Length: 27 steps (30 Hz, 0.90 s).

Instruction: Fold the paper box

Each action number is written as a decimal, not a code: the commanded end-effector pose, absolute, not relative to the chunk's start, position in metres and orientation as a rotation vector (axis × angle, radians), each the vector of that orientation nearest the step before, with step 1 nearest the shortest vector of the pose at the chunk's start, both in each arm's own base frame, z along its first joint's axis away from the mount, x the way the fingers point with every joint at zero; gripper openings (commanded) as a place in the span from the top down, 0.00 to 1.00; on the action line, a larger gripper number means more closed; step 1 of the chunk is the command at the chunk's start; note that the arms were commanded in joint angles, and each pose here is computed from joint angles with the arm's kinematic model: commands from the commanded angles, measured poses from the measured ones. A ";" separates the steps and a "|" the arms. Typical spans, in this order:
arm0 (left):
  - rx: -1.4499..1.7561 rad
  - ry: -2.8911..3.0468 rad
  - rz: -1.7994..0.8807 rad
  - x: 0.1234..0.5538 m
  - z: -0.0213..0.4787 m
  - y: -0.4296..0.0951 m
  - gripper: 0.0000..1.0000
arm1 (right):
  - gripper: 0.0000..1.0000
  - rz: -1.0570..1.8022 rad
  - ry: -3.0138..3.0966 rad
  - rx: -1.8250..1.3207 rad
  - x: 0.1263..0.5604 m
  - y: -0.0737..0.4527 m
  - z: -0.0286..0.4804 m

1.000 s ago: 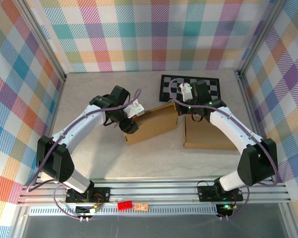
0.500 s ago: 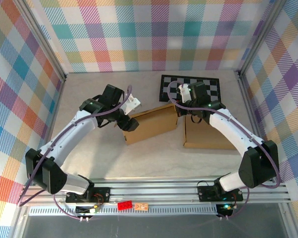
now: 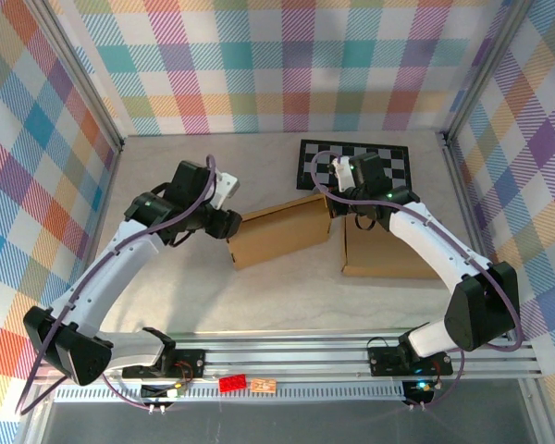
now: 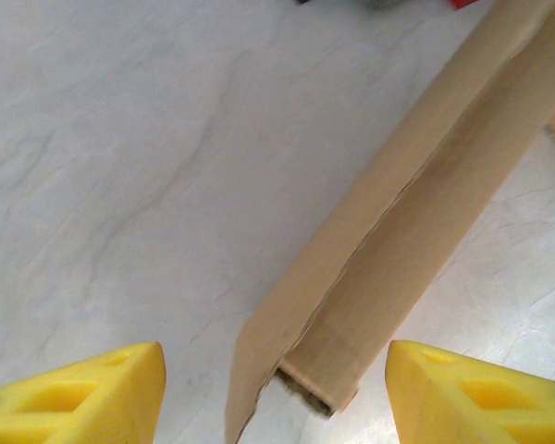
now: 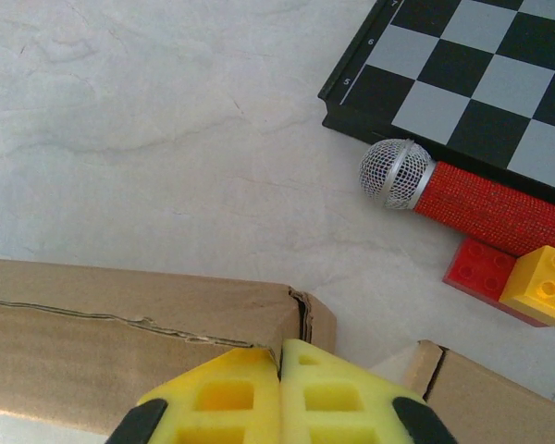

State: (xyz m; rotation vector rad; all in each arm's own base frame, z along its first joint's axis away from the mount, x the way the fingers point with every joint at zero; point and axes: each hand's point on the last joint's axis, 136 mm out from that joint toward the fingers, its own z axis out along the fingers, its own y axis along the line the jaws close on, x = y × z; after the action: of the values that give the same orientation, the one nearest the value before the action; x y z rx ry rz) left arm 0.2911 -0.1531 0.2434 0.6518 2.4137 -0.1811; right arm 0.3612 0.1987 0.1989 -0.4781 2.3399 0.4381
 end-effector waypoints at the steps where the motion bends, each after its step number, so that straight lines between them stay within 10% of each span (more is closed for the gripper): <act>1: 0.541 2.543 -0.065 0.272 0.232 -0.122 0.38 | 1.00 0.418 2.445 -0.493 0.349 0.196 0.181; 27: 0.548 2.673 -0.099 0.280 0.211 -0.130 0.78 | 1.00 0.417 2.464 -0.489 0.347 0.196 0.177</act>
State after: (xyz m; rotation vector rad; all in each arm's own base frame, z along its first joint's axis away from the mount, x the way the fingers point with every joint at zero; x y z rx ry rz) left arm 0.2783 -0.1302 0.2058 0.5712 2.6696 -0.0820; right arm 0.3590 0.1977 0.1994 -0.4800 2.3579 0.4351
